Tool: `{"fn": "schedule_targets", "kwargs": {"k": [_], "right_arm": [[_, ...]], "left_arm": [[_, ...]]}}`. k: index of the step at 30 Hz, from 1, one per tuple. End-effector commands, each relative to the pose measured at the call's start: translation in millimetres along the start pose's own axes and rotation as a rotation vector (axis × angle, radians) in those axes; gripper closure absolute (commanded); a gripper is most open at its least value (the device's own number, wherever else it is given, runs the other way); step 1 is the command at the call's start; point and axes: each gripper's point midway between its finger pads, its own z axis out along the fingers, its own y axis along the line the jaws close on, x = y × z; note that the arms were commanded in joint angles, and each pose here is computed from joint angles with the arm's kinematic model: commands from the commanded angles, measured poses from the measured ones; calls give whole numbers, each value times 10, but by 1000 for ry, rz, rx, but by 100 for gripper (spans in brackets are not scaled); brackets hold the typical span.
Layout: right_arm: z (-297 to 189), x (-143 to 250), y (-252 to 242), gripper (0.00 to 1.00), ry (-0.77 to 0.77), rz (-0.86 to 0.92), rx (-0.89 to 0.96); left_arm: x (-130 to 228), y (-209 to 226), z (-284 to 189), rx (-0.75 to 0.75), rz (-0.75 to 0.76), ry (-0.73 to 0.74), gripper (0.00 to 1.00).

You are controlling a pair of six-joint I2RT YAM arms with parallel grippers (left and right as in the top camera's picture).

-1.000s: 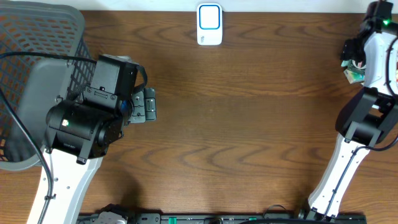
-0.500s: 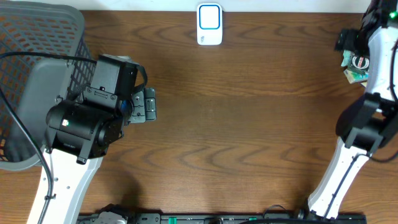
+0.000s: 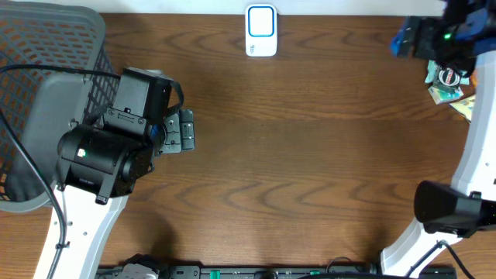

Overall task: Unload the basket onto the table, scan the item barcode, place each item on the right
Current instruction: 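Carry the Zam-Buk box to the far right and release it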

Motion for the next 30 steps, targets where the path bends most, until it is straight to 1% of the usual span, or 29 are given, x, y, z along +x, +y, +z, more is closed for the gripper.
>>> {"fn": "schedule_targets", "kwargs": {"k": [1, 3, 6, 13, 17, 22, 30], "right_arm": [[-214, 156, 285, 1, 2, -85, -54], [-375, 294, 397, 1, 11, -122, -66], [-618, 406, 497, 1, -17, -149, -82], [-1302, 611, 681, 1, -171, -208, -129], [-1577, 779, 793, 1, -226, -250, -162], [-1673, 963, 798, 1, -241, -280, -150], [-1461, 1256, 705, 1, -248, -277, -151]], "left_arm": [[-24, 38, -4, -19, 5, -5, 2], [-24, 38, -4, -19, 5, -5, 2], [-24, 38, -4, -19, 5, -5, 2], [-24, 38, -4, -19, 5, -5, 2], [-24, 38, -4, -19, 5, -5, 2], [-24, 38, -4, -19, 5, -5, 3], [-24, 38, -4, -19, 5, -5, 2]]}}
